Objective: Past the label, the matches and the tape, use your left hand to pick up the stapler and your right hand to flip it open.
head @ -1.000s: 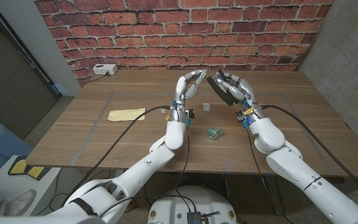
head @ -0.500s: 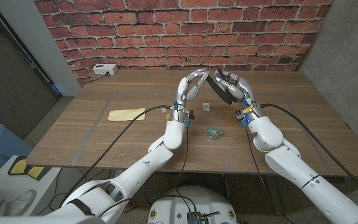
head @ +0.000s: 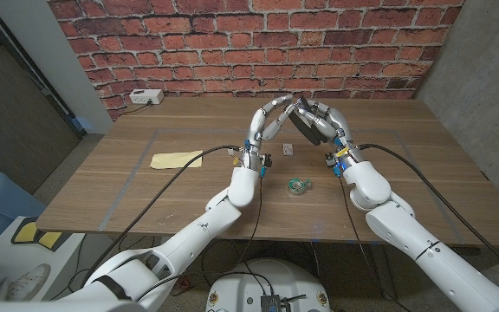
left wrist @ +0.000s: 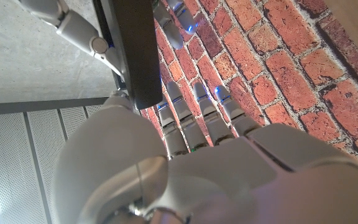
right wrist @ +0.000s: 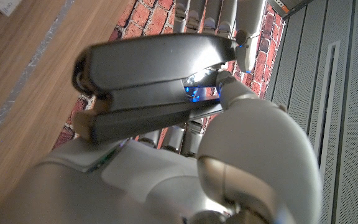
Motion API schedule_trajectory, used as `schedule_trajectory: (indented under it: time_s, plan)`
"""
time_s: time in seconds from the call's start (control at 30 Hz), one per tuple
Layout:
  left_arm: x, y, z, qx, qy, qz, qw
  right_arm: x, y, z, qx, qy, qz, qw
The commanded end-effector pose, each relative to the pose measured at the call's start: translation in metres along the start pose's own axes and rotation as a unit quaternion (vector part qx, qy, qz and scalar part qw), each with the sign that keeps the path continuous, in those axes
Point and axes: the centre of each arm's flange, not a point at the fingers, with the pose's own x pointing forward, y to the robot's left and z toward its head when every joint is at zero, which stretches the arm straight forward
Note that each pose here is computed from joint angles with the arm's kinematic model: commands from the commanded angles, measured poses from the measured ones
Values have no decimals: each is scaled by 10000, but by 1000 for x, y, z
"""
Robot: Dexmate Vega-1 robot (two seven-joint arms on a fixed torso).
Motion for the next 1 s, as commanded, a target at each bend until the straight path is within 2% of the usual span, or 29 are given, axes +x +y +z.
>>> schedule_trajectory:
  time_s: [0.03, 0.37, 1.0]
  plan:
    - [-4, 0, -6, 154, 125, 74, 9998, 5, 1, 2, 21, -77, 5, 10000]
    - [-7, 0, -10, 57, 210, 176, 9996, 8, 5, 1, 48, -67, 61, 9999]
    - [-8, -9, -7, -15, 245, 3, 9997, 4, 4, 3, 54, -126, 63, 9999]
